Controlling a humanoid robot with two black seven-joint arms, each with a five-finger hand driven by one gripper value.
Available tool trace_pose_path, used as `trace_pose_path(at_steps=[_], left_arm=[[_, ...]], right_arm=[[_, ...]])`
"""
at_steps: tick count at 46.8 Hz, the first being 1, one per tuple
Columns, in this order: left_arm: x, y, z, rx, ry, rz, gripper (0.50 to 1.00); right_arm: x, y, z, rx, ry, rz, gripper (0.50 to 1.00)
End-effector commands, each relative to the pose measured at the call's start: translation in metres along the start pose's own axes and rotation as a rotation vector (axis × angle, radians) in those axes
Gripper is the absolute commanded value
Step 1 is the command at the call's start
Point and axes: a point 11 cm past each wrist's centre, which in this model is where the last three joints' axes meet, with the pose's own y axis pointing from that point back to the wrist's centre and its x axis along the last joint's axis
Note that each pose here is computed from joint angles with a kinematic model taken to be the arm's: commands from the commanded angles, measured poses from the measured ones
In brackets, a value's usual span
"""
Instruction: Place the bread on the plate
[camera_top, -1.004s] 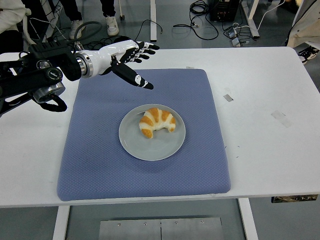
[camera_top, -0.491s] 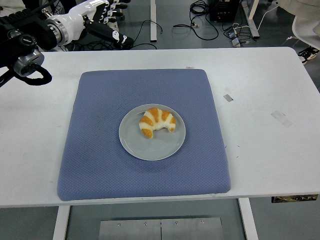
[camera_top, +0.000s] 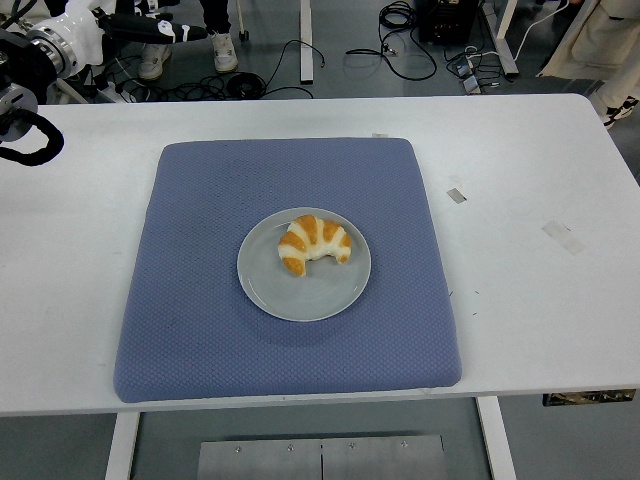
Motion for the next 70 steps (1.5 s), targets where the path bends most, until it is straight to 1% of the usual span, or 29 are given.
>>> trace_pose_path(at_steps=[1,11,19,23,29,34,38,42,46,51,63,70], left_arm=[[0.011,0.004,-0.002,-0.030,0.070,0.017,0.981],[0.035,0.012,-0.022,-0.071,0.259,0.103,0.981],[0.057,0.026,-0.049,-0.070,0.380,0.187,0.981],[0.063,0.030,-0.058,-0.073,0.410,0.192,0.981],[0.069,0.033,-0.069,-0.104,0.450,0.173,0.981],[0.077,0.036,-0.080,-0.099,0.462,0.184,0.981],[0.082,0.037,-0.079,-0.127,0.464,0.188,0.981],[0.082,0.037,-0.076,-0.159,0.472,0.184,0.981],[0.077,0.035,-0.076,-0.171,0.493,0.181,0.981],[0.065,0.029,-0.083,-0.165,0.519,0.167,0.981],[0.055,0.028,-0.107,-0.123,0.558,0.188,0.981],[0.049,0.024,-0.108,-0.117,0.556,0.175,0.983]], right_arm=[[0.000,0.000,0.000,0.000,0.000,0.000,1.000],[0.000,0.000,0.000,0.000,0.000,0.000,1.000],[0.000,0.000,0.000,0.000,0.000,0.001,1.000],[0.000,0.000,0.000,0.000,0.000,0.000,1.000],[0.000,0.000,0.000,0.000,0.000,0.001,1.000],[0.000,0.000,0.000,0.000,0.000,0.000,1.000],[0.000,0.000,0.000,0.000,0.000,0.000,1.000],[0.000,0.000,0.000,0.000,0.000,0.000,1.000],[0.000,0.000,0.000,0.000,0.000,0.000,1.000],[0.000,0.000,0.000,0.000,0.000,0.000,1.000],[0.000,0.000,0.000,0.000,0.000,0.000,1.000],[-0.003,0.000,-0.001,0.002,-0.005,-0.008,1.000]])
